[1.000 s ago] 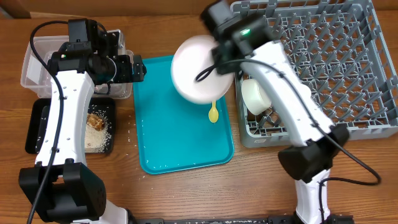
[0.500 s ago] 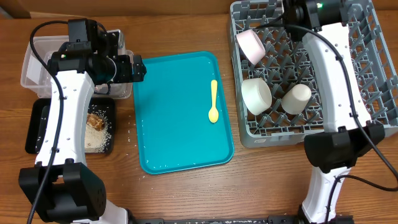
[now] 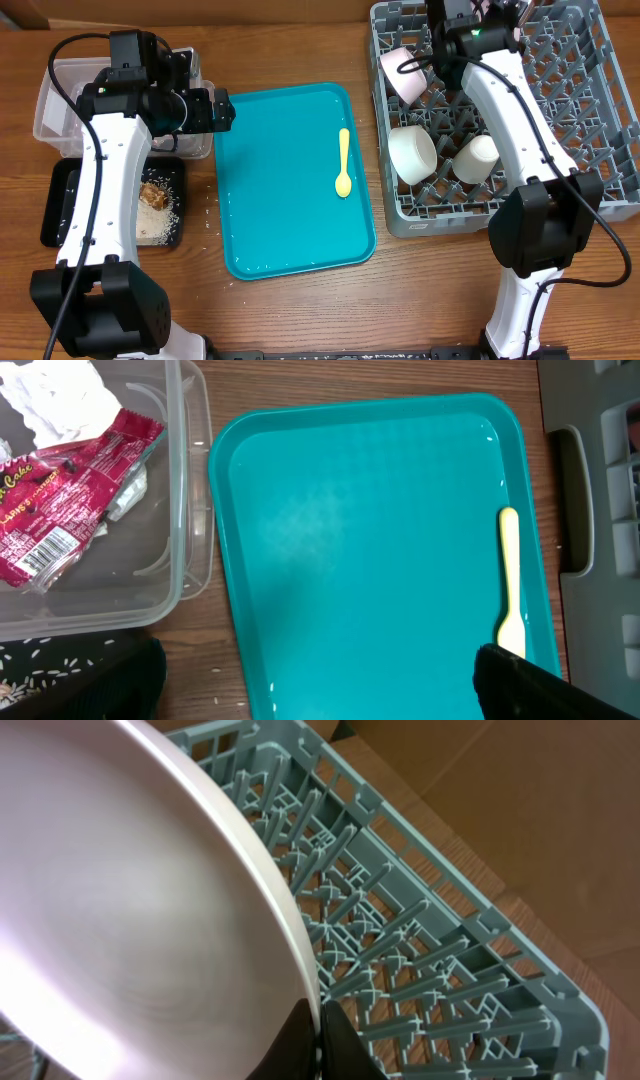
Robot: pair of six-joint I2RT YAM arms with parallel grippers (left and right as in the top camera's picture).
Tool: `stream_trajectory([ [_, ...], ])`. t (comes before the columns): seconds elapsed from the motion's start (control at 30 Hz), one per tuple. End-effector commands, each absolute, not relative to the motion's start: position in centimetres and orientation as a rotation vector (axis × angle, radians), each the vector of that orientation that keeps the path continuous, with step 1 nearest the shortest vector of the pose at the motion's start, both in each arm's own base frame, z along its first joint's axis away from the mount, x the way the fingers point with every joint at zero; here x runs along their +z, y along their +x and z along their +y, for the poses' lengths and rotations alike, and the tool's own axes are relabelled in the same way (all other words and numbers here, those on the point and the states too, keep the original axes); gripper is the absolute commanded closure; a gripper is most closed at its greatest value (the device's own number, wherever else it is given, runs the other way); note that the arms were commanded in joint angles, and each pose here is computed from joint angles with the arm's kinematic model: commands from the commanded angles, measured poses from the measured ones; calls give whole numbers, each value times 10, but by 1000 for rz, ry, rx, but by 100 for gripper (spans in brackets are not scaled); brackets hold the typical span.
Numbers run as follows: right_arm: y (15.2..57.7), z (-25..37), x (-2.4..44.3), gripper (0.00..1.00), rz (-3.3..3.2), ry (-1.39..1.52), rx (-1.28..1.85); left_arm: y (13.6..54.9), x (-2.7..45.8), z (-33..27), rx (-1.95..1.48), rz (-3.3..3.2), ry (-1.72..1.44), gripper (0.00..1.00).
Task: Sort waste into correct bins and load items into the dishwasher
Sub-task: 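Lift the white plate with the right gripper and stand it in the rack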
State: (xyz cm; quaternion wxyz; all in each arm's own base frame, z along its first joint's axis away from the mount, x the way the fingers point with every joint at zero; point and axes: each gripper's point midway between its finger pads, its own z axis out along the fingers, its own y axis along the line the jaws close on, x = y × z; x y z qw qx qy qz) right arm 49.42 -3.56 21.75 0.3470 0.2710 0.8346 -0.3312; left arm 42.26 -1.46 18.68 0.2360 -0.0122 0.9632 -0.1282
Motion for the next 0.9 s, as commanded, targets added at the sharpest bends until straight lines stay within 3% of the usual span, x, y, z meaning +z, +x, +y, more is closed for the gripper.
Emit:
stream_trajectory([
  [0.0, 493, -32, 222, 96, 2134, 713, -856, 425, 197, -14, -340, 2616, -14, 0],
  [0.37, 494, -11, 205, 95, 2244, 676, -741, 425, 197, -14, -340, 2616, -14, 0],
  [0.7, 486, -1, 207, 77, 2310, 646, -695, 425, 197, -14, -340, 2616, -14, 0],
  [0.87, 483, 31, 228, 58, 2411, 529, -487, 425, 197, -14, -340, 2616, -14, 0],
])
